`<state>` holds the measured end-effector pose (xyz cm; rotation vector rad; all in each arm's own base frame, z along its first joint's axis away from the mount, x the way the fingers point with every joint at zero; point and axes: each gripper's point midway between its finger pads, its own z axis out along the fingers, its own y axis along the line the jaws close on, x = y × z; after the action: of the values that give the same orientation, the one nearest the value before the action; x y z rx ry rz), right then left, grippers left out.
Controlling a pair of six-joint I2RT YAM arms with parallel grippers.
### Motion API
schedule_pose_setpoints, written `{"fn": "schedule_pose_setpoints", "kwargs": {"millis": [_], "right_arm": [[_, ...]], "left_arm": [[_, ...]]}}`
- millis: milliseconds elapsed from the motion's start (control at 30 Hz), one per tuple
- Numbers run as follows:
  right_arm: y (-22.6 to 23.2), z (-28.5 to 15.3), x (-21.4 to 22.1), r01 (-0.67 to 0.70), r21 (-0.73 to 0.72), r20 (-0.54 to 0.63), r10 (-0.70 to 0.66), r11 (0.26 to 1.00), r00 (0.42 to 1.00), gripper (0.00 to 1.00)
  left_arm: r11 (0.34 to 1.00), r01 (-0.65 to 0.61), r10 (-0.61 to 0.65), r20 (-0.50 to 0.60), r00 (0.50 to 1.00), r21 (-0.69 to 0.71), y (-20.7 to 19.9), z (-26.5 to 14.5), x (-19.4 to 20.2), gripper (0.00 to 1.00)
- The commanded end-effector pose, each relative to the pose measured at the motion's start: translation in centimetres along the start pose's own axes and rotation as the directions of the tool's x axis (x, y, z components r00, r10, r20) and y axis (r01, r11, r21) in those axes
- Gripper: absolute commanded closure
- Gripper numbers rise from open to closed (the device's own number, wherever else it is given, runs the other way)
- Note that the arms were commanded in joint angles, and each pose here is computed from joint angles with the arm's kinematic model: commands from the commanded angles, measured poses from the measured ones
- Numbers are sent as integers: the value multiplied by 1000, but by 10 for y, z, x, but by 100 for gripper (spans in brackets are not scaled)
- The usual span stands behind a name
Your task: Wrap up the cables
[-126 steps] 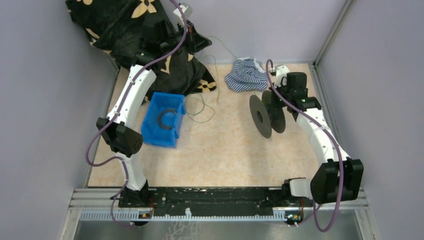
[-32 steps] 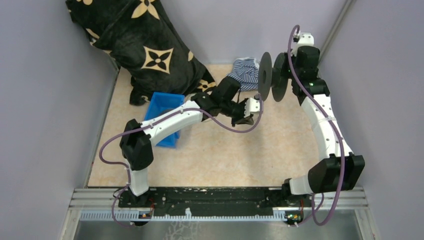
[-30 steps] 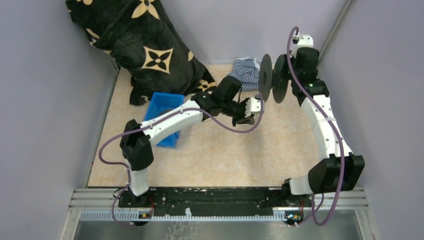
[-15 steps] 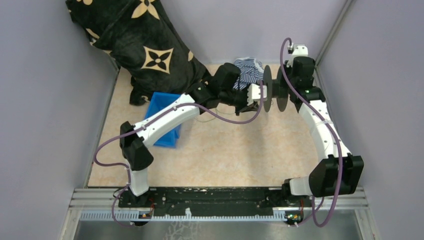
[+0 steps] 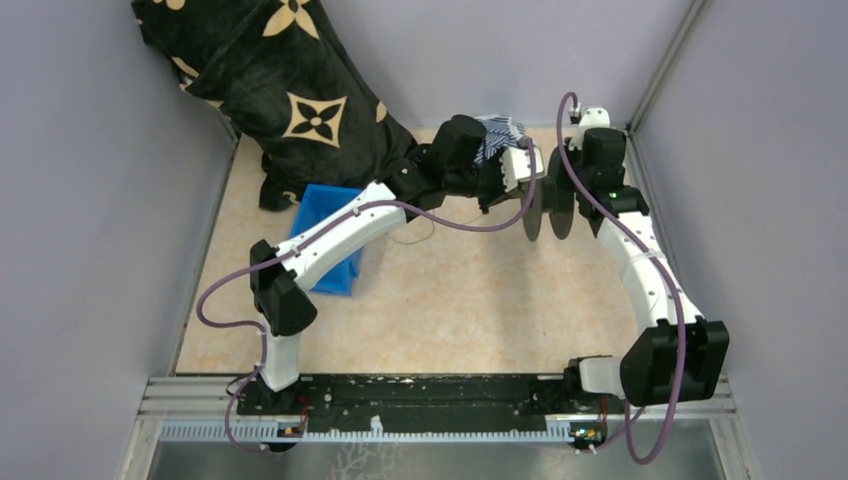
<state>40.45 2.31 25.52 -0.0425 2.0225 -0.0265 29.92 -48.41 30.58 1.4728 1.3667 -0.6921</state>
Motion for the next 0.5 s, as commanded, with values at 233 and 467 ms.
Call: {"fn": "schedule_pose_setpoints", "kwargs": {"millis": [233, 467], "right_arm": [[23, -32, -16, 66, -137, 126, -49, 988, 991, 100], [44, -50, -9, 99, -264, 140, -63, 959, 988, 100]], "left_arm": [[983, 42, -36, 38, 999, -178, 59, -1, 0, 100], [976, 37, -35, 12, 999, -213, 74, 10, 21, 100]]}}
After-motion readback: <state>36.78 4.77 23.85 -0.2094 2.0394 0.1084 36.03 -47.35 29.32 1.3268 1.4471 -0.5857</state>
